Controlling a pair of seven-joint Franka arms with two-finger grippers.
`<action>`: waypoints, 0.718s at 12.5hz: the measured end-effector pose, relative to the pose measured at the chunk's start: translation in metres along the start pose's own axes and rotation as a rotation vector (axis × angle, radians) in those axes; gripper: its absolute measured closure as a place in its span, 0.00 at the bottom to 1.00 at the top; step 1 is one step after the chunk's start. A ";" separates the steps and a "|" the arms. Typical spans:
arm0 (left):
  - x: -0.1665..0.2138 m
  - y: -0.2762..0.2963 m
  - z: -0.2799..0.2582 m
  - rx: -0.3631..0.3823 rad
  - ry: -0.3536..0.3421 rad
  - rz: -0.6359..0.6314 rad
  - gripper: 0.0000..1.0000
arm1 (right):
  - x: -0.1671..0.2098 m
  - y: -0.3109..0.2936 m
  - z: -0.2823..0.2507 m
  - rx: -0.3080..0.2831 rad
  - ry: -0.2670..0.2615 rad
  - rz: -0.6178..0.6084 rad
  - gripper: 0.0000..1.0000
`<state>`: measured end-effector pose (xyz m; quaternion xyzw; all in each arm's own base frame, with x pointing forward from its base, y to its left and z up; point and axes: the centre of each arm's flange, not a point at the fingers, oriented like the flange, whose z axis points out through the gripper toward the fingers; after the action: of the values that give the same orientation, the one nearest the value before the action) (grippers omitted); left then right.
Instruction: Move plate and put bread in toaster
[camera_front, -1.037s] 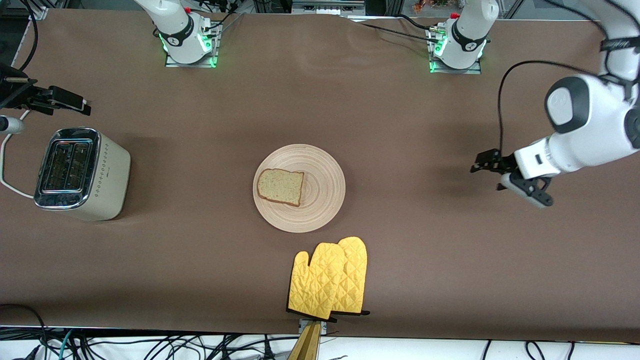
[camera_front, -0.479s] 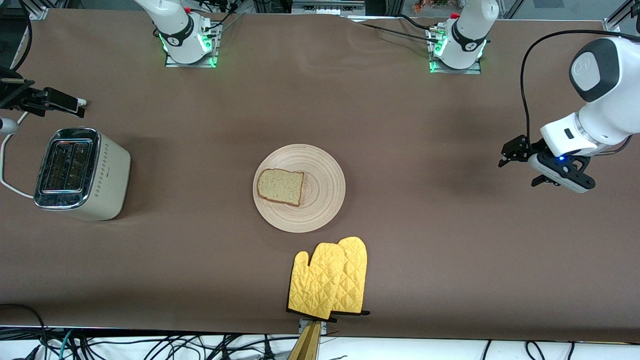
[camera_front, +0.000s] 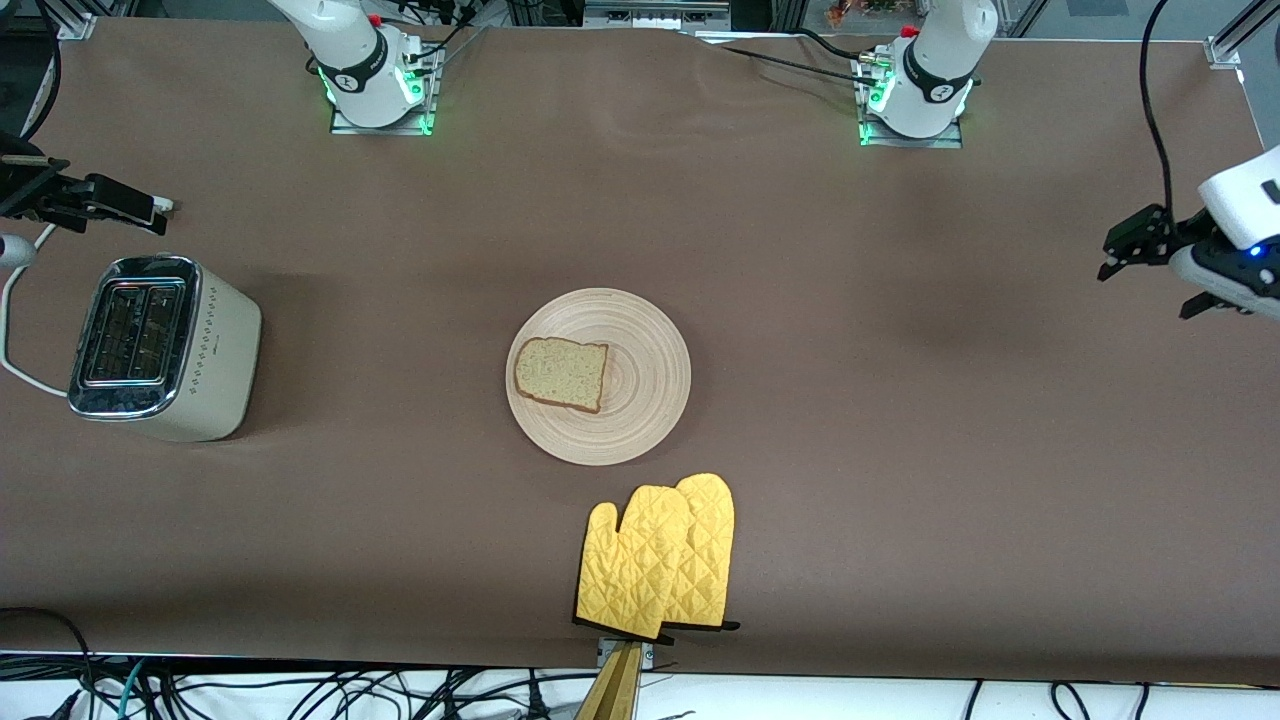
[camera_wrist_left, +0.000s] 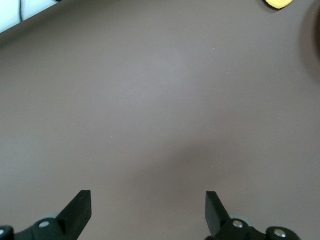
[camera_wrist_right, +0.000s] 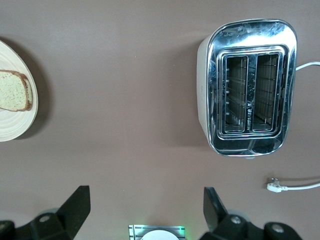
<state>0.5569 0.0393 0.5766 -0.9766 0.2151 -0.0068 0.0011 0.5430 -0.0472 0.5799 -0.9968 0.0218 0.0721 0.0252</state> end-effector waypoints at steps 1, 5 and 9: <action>-0.002 0.010 -0.013 -0.014 -0.030 -0.043 0.00 | 0.000 0.000 0.000 0.000 0.000 0.000 0.00; -0.001 0.055 -0.029 -0.052 -0.151 -0.134 0.00 | 0.000 0.000 0.000 0.000 0.000 0.000 0.00; 0.010 0.077 -0.030 -0.036 -0.148 -0.239 0.00 | 0.000 0.000 0.000 0.000 0.000 -0.001 0.00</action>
<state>0.5326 -0.0350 0.6066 -0.9929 0.0967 0.0688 -0.0012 0.5431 -0.0469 0.5800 -0.9969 0.0215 0.0720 0.0252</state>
